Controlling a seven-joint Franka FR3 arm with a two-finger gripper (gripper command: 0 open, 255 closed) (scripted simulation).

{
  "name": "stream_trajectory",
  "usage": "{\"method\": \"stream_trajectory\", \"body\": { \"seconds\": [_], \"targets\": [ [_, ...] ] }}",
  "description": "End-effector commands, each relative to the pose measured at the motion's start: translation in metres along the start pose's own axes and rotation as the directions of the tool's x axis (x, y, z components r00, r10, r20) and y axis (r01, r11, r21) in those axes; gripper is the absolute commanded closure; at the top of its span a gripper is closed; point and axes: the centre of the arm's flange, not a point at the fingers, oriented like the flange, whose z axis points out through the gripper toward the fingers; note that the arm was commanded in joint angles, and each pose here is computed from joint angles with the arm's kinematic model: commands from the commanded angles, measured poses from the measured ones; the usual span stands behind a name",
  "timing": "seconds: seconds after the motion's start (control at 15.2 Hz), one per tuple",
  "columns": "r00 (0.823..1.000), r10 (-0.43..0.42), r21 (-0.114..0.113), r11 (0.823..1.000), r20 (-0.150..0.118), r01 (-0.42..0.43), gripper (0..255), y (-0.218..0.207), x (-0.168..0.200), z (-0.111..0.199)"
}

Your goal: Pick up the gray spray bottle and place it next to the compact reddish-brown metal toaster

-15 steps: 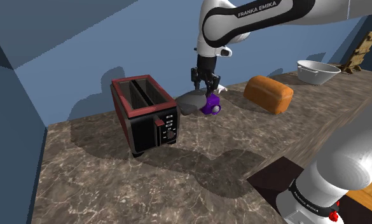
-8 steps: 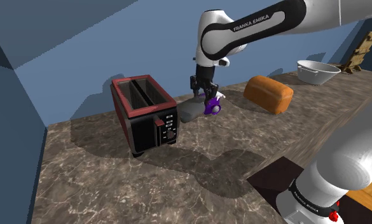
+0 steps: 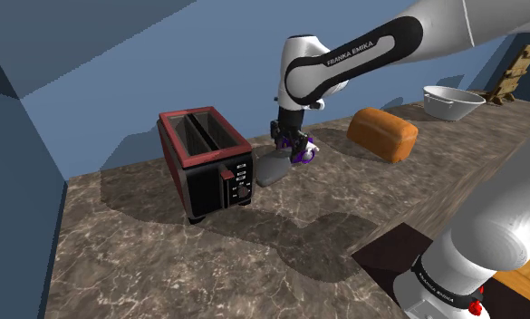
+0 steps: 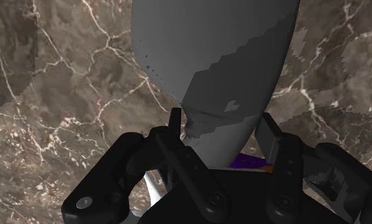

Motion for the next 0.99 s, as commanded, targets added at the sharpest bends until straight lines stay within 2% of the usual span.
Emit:
{"method": "stream_trajectory", "body": {
  "seconds": [0.0,0.73,0.92],
  "targets": [
    [1.0,0.0,0.001,1.0,0.0,0.0,255,-0.001,0.0,0.011],
    [1.0,0.0,0.001,1.0,0.0,0.0,255,-0.002,0.0,0.071],
    [1.0,0.0,0.001,1.0,0.0,0.0,255,-0.002,0.0,0.071]
  ]
}}
